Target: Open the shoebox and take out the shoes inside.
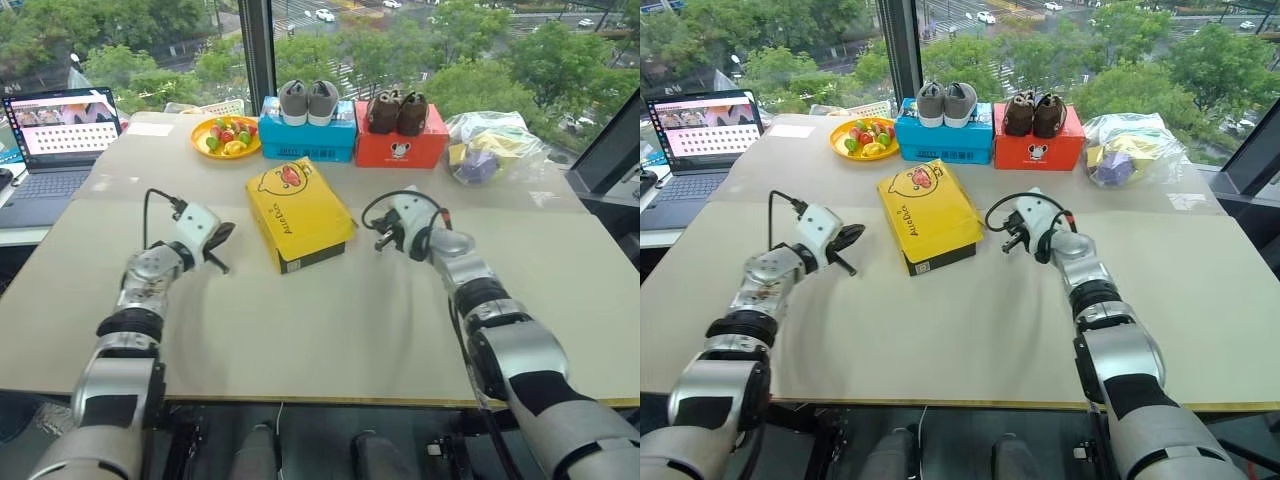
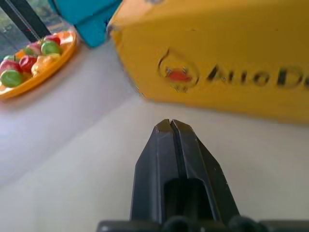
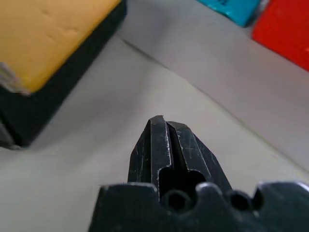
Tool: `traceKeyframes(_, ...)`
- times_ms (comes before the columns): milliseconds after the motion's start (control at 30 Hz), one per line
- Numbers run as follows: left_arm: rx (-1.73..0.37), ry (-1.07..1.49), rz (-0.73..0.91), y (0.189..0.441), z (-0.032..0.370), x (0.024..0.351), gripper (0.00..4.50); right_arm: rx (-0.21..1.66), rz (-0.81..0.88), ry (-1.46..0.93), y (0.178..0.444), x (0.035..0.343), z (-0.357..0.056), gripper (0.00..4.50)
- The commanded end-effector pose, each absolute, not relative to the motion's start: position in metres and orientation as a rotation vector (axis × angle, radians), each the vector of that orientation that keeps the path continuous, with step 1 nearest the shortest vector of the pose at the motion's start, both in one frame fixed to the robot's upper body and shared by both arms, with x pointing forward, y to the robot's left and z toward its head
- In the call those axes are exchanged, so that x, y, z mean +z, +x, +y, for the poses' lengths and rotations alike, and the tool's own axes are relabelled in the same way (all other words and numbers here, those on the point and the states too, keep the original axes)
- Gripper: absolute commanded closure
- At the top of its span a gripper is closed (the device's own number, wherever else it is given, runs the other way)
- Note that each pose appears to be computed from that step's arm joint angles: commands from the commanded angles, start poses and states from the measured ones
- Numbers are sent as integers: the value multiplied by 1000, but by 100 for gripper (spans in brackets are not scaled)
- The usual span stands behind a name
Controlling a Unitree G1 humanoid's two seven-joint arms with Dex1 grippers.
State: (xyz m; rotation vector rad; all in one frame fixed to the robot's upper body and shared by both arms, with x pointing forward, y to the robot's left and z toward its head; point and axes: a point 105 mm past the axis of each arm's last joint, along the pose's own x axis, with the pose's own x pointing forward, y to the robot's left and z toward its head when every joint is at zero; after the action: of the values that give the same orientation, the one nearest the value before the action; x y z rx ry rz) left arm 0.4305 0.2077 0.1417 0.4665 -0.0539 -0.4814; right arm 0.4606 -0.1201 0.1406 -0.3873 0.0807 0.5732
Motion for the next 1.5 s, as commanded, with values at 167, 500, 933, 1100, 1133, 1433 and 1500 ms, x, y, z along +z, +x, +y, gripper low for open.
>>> traceKeyframes(167, -517, 316, -154, 427, 136, 140, 450, 699, 23, -384, 455, 145, -66, 426)
traceKeyframes(500, -787, 276, -62, 360, 79, 97, 450, 1082, 13, -336, 403, 103, -11, 426)
traceKeyframes(933, -862, 241, 98, 298, 96, 95, 450, 1104, 148, -386, 294, 119, -64, 426)
traceKeyframes(1100, -941, 294, 193, 284, 117, 91, 450, 1045, 264, -447, 274, 115, -92, 426)
traceKeyframes(1133, -939, 305, 211, 284, 123, 89, 450, 1025, 287, -448, 275, 112, -98, 426)
traceKeyframes(1433, -943, 460, 359, 279, 169, 74, 450, 936, 499, -495, 285, 79, -162, 426)
traceKeyframes(1500, -900, 493, 347, 288, 183, 83, 450, 925, 603, -514, 280, 67, -195, 426)
